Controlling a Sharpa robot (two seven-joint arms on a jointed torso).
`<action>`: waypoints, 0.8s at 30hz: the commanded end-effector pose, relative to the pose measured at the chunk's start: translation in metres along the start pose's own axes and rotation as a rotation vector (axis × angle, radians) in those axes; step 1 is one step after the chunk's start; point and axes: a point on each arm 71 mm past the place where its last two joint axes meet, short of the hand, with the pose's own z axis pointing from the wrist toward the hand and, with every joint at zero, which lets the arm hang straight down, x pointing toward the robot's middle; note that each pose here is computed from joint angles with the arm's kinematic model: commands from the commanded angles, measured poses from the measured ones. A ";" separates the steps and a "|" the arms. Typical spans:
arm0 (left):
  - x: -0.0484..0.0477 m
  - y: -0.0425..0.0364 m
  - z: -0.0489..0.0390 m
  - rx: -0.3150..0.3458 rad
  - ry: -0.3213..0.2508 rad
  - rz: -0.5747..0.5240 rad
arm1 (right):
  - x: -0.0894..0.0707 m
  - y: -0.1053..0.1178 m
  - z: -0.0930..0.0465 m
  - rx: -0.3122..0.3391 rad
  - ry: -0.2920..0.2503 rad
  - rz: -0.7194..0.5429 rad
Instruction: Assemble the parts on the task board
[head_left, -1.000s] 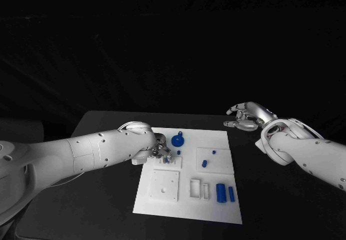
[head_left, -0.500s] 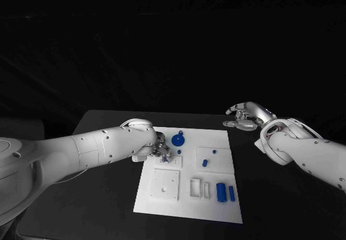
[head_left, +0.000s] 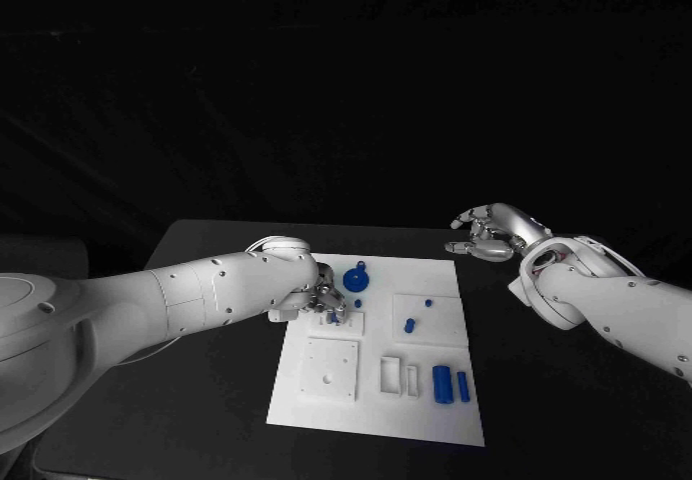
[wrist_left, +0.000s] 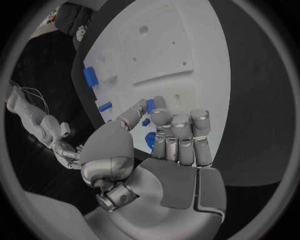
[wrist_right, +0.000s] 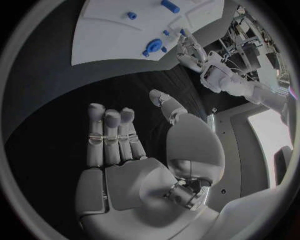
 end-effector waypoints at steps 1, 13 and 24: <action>0.0004 -0.0022 -0.0001 -0.003 0.012 0.021 | 0.002 0.001 0.000 -0.007 0.014 0.000; 0.0005 -0.0013 0.0005 -0.010 0.021 0.042 | 0.002 0.001 0.000 -0.007 0.015 0.000; 0.0007 -0.0016 0.0009 -0.010 0.029 0.054 | 0.002 0.000 0.000 -0.005 0.016 0.000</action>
